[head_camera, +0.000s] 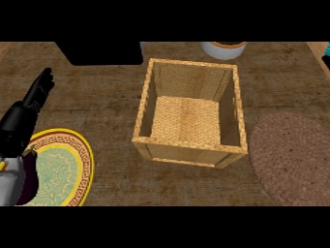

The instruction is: Pick the cupcake from the placemat and place it in the basket

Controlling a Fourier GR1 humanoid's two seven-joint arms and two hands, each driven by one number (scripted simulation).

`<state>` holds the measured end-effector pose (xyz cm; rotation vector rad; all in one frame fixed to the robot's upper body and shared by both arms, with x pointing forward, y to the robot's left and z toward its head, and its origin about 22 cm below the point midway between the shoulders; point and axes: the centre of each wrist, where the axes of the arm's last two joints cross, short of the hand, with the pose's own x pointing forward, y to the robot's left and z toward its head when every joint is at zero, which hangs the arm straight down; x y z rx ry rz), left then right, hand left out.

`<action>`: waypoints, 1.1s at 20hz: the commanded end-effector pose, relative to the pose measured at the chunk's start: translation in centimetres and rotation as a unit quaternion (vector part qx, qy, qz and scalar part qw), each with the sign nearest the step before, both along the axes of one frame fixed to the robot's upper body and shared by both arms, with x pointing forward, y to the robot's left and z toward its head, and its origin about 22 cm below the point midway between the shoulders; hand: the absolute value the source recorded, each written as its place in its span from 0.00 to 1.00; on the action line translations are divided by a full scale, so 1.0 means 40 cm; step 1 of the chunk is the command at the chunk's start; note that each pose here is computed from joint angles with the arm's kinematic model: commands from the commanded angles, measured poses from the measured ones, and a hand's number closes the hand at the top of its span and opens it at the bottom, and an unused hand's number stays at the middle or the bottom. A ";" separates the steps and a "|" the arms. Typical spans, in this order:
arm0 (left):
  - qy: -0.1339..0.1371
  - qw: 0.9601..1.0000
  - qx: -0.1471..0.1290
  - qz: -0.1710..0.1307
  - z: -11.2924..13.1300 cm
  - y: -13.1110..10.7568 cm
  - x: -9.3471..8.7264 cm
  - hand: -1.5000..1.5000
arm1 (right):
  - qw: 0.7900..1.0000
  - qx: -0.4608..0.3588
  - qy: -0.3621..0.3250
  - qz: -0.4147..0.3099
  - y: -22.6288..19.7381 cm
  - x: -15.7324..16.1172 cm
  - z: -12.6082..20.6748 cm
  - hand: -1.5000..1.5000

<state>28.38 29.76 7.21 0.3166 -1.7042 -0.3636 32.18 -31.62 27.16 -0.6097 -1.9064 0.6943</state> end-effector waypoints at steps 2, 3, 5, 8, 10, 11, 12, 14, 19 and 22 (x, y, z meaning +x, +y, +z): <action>-0.004 1.000 -0.004 -0.009 0.005 -0.010 0.011 0.50 | 0.999 -0.012 0.031 0.028 0.119 -0.052 0.132 1.00; 0.000 1.000 -0.002 -0.002 0.010 0.047 -0.009 0.50 | 0.998 -0.019 0.039 0.033 0.141 -0.061 0.113 1.00; -0.008 1.000 0.002 -0.011 0.019 -0.003 0.032 0.50 | 0.998 -0.010 0.045 0.038 0.227 -0.069 0.165 1.00; -0.011 1.000 0.006 -0.014 0.007 -0.015 0.017 0.50 | 0.997 -0.009 0.070 0.032 0.308 -0.058 0.207 1.00; -0.005 1.000 -0.002 -0.013 -0.013 -0.018 0.033 0.50 | 0.996 -0.006 0.086 0.039 0.362 -0.066 0.190 1.00; -0.007 1.000 0.000 -0.014 -0.031 0.026 0.022 0.50 | 0.994 -0.009 0.099 0.035 0.370 -0.052 0.197 1.00; -0.008 1.000 0.001 -0.019 0.002 -0.021 0.008 0.50 | 0.993 -0.015 0.114 0.039 0.362 -0.032 0.190 1.00; -0.007 1.000 -0.005 -0.017 -0.032 -0.023 0.004 0.50 | 0.990 -0.041 0.130 0.045 0.413 -0.014 0.216 1.00; -0.006 1.000 -0.006 -0.012 -0.017 -0.056 0.021 0.50 | 0.981 -0.069 0.179 0.041 0.462 0.006 0.142 1.00; 0.000 1.000 0.000 -0.012 0.034 -0.050 0.032 0.50 | 0.975 -0.101 0.197 0.019 0.471 -0.007 0.143 1.00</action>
